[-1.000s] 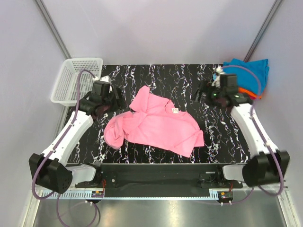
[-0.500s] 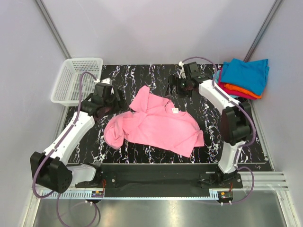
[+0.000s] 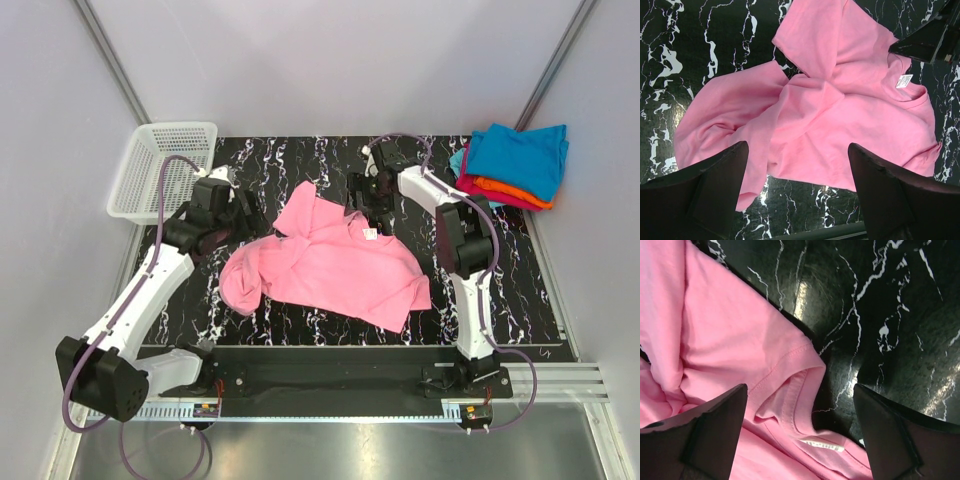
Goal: Fold and stack the t-shirts
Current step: Flatten the tshirt out
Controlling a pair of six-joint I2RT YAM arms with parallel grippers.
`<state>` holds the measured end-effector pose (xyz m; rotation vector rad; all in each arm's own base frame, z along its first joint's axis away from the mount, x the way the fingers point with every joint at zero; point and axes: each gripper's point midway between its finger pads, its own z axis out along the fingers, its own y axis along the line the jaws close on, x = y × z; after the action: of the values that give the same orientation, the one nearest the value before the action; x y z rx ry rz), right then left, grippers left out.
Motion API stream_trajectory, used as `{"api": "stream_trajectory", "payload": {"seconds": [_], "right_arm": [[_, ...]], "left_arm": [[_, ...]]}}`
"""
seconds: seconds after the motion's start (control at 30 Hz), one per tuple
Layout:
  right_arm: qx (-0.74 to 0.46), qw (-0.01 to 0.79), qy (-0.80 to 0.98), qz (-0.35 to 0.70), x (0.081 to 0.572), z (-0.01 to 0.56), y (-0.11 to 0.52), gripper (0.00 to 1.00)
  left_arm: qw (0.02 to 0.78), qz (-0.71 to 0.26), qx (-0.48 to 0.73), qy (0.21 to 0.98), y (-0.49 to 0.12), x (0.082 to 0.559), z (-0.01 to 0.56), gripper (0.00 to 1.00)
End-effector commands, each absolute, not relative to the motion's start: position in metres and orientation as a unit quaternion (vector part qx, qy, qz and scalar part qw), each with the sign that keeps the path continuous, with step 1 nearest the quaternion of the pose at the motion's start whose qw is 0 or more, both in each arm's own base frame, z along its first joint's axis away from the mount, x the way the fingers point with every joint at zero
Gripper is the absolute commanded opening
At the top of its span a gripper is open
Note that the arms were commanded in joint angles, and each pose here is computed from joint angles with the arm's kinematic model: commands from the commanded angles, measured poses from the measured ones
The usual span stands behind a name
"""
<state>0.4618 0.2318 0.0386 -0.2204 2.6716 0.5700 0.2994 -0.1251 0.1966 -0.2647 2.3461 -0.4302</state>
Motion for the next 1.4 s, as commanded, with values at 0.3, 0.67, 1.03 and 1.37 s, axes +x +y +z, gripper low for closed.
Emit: {"api": "stream_trajectory", "payload": {"seconds": [0.3, 0.67, 1.03, 1.37], "right_arm": [[-0.088, 0.204, 0.95, 0.219, 0.461, 0.06, 0.238, 0.22], [-0.056, 0.279, 0.954, 0.099, 0.468, 0.101, 0.185, 0.0], [0.104, 0.323, 0.941, 0.004, 0.478, 0.132, 0.065, 0.0], [0.126, 0.298, 0.946, 0.027, 0.456, 0.12, 0.048, 0.79]], "left_arm": [[0.382, -0.177, -0.083, 0.903, -0.126, 0.296, 0.209, 0.87], [0.38, -0.18, -0.084, 0.903, -0.127, 0.293, 0.208, 0.87], [0.37, -0.177, -0.083, 0.908, -0.13, 0.299, 0.202, 0.88], [0.365, -0.183, -0.074, 0.91, -0.138, 0.309, 0.201, 0.88]]}}
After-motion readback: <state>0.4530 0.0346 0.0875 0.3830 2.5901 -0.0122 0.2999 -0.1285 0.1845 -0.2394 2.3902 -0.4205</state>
